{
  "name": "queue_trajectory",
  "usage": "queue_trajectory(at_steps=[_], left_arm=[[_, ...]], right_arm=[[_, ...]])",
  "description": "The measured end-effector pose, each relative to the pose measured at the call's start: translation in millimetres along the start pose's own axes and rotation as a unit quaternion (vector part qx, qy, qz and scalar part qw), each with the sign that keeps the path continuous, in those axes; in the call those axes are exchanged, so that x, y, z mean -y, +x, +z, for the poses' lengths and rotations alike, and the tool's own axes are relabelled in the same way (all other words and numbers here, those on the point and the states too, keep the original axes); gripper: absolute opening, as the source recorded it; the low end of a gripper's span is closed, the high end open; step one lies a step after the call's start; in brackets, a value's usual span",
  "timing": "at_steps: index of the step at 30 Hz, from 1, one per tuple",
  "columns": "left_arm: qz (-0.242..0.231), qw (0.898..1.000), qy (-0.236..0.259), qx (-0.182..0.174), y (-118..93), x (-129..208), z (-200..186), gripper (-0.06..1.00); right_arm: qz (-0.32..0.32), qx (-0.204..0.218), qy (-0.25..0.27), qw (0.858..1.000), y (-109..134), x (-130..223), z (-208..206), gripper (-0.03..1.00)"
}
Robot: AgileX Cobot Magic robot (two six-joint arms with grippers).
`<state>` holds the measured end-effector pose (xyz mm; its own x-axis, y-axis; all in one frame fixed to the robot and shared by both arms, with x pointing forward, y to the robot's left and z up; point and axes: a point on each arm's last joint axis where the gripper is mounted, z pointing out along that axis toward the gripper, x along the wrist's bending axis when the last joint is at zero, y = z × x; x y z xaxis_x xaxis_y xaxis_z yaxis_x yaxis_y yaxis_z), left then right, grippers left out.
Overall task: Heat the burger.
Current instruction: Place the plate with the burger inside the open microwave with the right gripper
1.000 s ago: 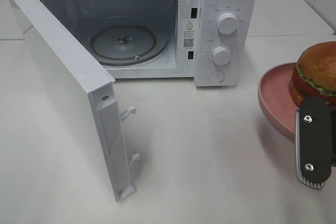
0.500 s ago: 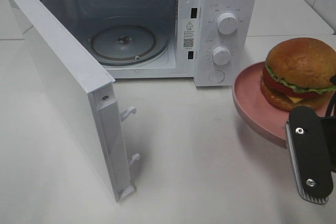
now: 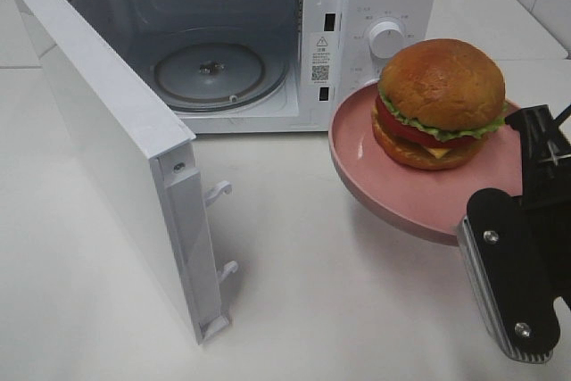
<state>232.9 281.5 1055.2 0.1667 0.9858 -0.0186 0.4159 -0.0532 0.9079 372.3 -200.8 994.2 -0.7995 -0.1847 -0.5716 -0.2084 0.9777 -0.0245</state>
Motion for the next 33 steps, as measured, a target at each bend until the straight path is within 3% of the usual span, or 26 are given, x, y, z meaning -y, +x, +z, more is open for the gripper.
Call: queue_trajectory(at_steps=[7, 27, 33], left_arm=[[0.0, 1.0, 0.0, 0.0, 0, 0, 0, 0.88], [0.0, 1.0, 0.0, 0.0, 0, 0, 0, 0.88], [0.0, 1.0, 0.0, 0.0, 0, 0, 0, 0.88]], right_arm=[[-0.023, 0.001, -0.027, 0.999, -3, 0, 2, 0.05], [-0.118, -0.05, -0.092, 0.987, -4, 14, 11, 0.05], [-0.122, -0.064, -0.093, 0.986, -22, 6, 21, 0.05]])
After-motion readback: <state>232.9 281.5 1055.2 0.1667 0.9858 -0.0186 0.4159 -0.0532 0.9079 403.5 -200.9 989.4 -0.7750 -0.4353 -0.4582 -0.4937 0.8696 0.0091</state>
